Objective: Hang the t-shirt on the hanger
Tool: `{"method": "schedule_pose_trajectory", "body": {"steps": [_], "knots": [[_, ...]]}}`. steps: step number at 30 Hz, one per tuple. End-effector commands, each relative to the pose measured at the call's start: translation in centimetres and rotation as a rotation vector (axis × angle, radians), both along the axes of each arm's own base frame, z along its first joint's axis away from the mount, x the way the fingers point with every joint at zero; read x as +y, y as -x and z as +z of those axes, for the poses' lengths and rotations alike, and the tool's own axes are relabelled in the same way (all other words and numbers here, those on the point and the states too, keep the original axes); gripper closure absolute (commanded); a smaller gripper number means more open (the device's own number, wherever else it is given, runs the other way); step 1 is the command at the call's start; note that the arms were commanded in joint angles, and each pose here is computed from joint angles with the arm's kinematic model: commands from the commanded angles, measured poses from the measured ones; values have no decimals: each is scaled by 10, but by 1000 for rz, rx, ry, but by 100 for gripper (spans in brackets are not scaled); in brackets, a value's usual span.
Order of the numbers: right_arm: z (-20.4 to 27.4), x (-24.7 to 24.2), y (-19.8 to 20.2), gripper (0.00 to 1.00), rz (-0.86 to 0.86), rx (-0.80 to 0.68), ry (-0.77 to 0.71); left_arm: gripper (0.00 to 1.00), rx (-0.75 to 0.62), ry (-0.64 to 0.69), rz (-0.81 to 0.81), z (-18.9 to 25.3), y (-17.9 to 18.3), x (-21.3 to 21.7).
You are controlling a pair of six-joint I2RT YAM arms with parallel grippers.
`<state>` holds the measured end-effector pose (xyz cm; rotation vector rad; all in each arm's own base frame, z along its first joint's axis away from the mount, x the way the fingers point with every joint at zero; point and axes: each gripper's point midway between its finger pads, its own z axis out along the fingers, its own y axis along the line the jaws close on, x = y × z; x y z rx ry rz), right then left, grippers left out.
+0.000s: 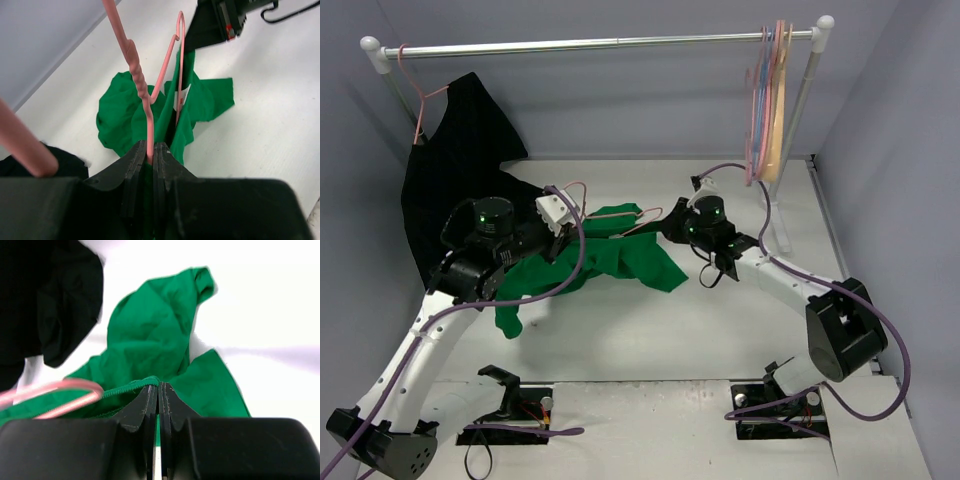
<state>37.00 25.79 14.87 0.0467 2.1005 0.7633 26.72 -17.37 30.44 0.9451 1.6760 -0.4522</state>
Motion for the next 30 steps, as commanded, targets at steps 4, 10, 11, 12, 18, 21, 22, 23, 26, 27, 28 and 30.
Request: {"method": "schedule_pose_trajectory", "body": {"steps": [4, 10, 11, 12, 18, 21, 22, 23, 26, 27, 28, 30], "knots": [[52, -16, -15, 100, -3, -138, 29, 100, -68, 16, -79, 20, 11, -7], [76, -31, -22, 100, -45, -199, 112, 100, -36, -24, -85, 9, 16, -3], [78, -33, -22, 100, -50, -201, 123, 100, -26, -28, -83, 7, 15, -3], [81, -33, -22, 100, -46, -211, 131, 100, -22, -32, -76, 5, 13, -3], [104, -26, -14, 100, -11, -254, 148, 100, -9, -49, -35, 4, 1, 0], [123, -14, -8, 100, 26, -291, 168, 100, -14, -48, -40, 14, -2, -3], [125, -7, -3, 100, 57, -296, 185, 100, -20, -34, -52, 22, -4, -6], [143, -2, -4, 100, 69, -328, 176, 100, -39, -16, -61, 29, -6, -9], [172, 13, 0, 100, 115, -377, 194, 100, -90, 45, -78, 55, -13, -19], [177, 16, 0, 100, 123, -388, 200, 100, -96, 57, -82, 62, -15, -21], [183, 18, 2, 100, 134, -394, 207, 100, -91, 60, -87, 63, -20, -25], [204, 23, 2, 100, 147, -435, 214, 100, -117, 95, -113, 83, -21, -33]]}}
